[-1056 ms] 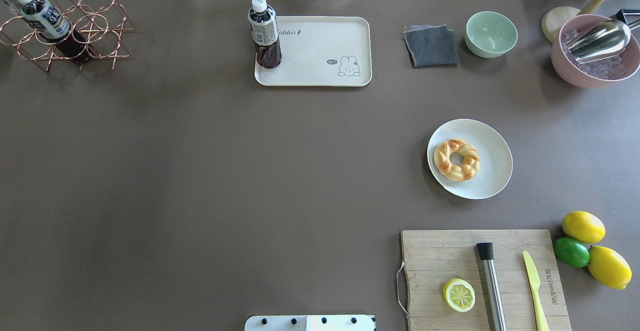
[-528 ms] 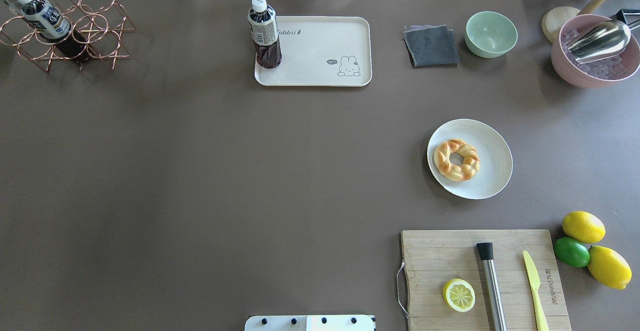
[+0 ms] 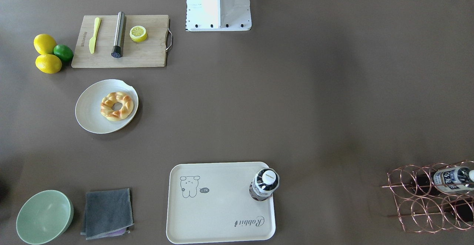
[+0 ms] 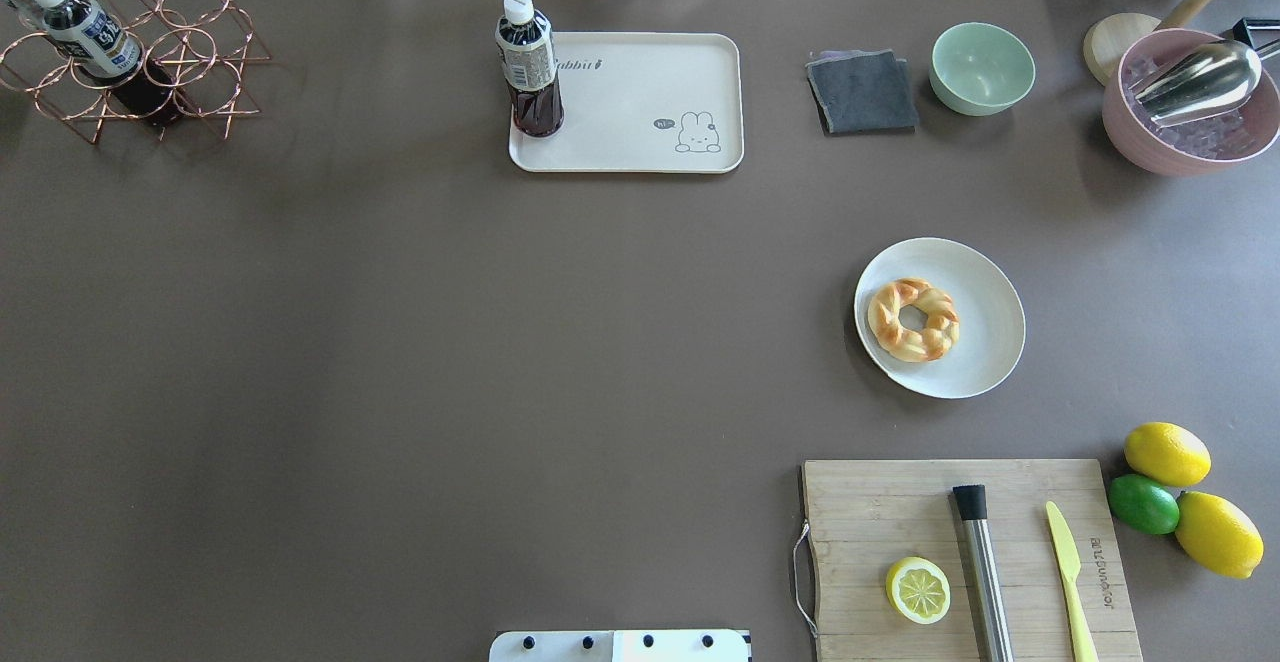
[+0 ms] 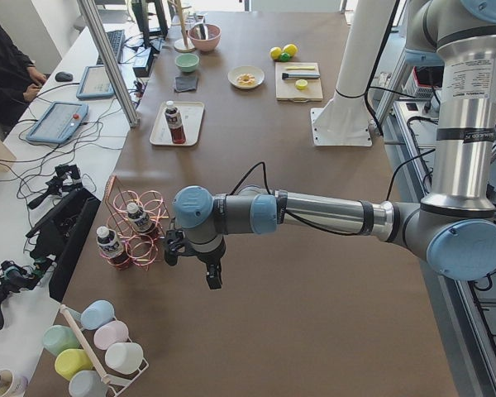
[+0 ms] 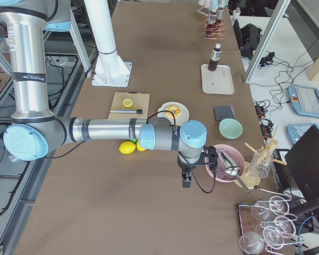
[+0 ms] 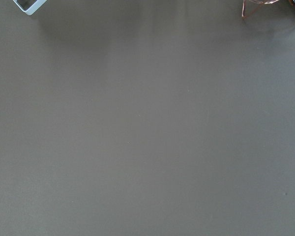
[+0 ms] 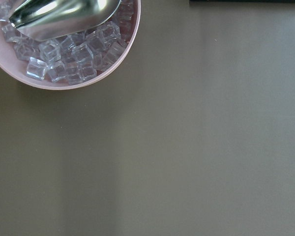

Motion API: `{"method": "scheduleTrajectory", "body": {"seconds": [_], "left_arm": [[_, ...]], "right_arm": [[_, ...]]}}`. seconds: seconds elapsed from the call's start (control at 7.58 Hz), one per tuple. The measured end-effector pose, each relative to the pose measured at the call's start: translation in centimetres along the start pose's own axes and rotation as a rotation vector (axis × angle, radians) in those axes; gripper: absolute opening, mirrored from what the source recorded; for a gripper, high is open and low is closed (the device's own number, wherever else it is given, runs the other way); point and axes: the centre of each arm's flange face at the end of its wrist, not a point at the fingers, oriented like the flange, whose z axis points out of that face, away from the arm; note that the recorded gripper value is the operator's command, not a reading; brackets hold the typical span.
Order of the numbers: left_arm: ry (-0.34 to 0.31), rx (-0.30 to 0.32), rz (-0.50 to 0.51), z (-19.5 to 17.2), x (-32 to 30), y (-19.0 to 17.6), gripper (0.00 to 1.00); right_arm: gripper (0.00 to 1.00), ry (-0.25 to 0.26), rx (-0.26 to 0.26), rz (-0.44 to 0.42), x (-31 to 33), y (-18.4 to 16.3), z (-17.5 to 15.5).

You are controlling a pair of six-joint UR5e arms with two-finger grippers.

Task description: Place donut on tray

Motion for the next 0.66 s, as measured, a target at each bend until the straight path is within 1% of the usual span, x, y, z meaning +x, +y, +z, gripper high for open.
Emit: {"method": "scheduleTrajectory", "body": {"seconds": [0.66], "left_arm": [[0.0, -0.003, -0.003, 0.14, -0.19, 0.19, 0.98]], "right_arm": [[0.99, 0.0, 0.002, -0.002, -0.08, -0.08, -0.09]]}}
